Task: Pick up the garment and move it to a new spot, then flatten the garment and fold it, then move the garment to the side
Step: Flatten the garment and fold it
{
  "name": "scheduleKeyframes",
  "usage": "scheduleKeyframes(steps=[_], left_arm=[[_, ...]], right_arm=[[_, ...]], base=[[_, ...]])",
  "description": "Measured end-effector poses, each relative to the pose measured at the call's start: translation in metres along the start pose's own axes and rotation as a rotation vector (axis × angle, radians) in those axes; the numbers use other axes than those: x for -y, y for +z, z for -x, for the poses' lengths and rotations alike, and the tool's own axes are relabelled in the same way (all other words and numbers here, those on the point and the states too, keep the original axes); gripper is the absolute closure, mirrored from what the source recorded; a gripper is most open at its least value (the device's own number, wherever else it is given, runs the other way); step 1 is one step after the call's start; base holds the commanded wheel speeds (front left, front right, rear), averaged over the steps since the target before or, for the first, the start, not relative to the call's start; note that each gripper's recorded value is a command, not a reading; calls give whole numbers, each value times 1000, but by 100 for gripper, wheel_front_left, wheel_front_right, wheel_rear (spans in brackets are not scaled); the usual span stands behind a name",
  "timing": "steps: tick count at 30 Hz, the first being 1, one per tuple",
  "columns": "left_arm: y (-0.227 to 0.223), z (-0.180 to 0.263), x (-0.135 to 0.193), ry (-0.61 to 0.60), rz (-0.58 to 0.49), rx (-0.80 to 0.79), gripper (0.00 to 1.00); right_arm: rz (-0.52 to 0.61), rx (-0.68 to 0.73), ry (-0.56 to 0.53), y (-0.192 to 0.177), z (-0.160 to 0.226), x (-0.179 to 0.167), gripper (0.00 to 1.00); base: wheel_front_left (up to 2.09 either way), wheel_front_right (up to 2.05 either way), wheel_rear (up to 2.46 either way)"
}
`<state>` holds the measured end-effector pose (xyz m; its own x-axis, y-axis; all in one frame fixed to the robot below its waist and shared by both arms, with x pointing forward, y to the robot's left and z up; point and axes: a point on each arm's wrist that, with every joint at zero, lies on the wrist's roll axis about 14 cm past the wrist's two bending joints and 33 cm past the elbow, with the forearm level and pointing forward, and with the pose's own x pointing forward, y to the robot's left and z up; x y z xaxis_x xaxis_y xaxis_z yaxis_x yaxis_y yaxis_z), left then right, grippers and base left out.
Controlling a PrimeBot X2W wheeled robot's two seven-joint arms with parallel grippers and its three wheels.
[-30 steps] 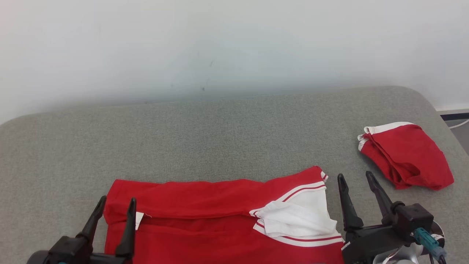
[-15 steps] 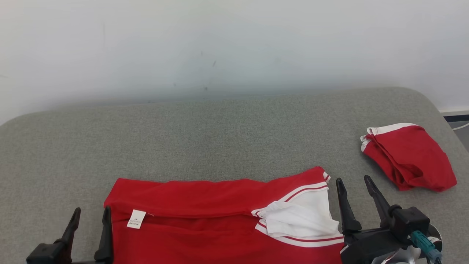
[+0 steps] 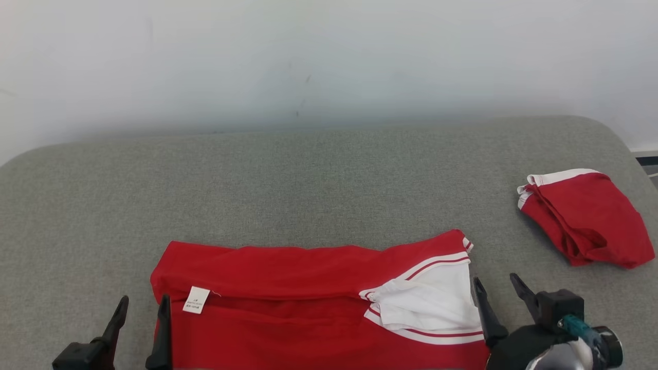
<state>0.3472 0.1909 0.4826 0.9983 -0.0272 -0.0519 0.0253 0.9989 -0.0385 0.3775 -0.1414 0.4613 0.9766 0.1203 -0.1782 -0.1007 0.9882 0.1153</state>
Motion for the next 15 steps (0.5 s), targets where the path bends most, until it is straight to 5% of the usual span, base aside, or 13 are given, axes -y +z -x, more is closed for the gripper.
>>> scheduleKeyframes(steps=[15], left_arm=[[-8, -4, -4, 11, 13, -37, 0]], right_arm=[[27, -325, 20, -48, -27, 0, 0]], base=[[0, 0, 0]])
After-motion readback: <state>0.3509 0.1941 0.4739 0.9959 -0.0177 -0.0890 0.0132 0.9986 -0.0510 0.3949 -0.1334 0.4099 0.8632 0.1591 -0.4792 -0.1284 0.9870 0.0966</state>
